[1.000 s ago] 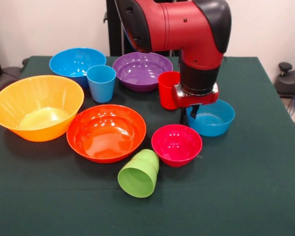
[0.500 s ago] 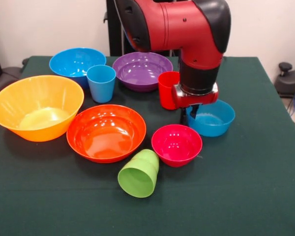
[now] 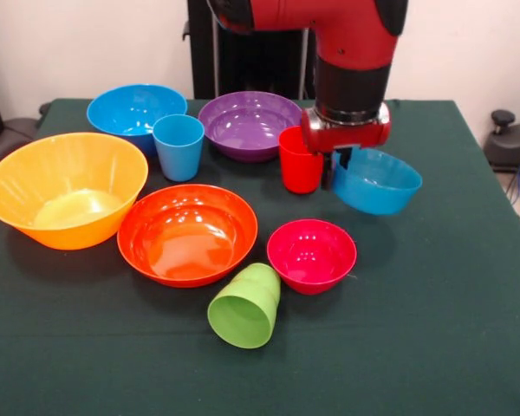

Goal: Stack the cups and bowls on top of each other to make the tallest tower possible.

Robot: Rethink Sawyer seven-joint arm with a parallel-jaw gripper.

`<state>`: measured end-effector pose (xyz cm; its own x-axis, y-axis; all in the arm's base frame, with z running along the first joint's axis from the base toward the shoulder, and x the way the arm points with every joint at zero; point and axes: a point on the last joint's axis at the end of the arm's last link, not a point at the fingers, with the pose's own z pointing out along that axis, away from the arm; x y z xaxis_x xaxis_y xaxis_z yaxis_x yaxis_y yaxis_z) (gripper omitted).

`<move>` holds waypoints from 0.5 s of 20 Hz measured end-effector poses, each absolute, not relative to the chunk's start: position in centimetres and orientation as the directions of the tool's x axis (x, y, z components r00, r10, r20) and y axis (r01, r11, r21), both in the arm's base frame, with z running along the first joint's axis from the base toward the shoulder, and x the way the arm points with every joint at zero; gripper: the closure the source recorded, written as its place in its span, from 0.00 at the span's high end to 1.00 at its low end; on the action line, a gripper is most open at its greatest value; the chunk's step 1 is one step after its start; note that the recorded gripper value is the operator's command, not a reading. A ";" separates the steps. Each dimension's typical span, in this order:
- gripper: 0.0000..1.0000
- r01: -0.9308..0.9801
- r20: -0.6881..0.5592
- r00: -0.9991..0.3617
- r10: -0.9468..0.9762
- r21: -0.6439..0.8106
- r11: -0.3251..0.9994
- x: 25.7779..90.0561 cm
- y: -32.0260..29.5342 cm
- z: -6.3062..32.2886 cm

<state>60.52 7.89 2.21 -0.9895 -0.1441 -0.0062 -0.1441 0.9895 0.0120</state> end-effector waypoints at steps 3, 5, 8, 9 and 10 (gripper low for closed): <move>0.00 -0.129 -0.018 -0.992 -0.129 0.013 0.992 61.2 6.9 3.3; 0.00 -0.110 -0.024 -0.994 -0.109 0.022 0.994 61.8 5.9 4.0; 0.00 -0.085 -0.023 -0.996 -0.085 0.037 0.996 62.4 4.6 4.1; 0.00 -0.075 -0.024 -0.997 -0.074 0.043 0.996 62.7 4.1 4.0; 0.00 -0.065 -0.024 -0.998 -0.063 0.048 0.997 63.1 3.5 4.0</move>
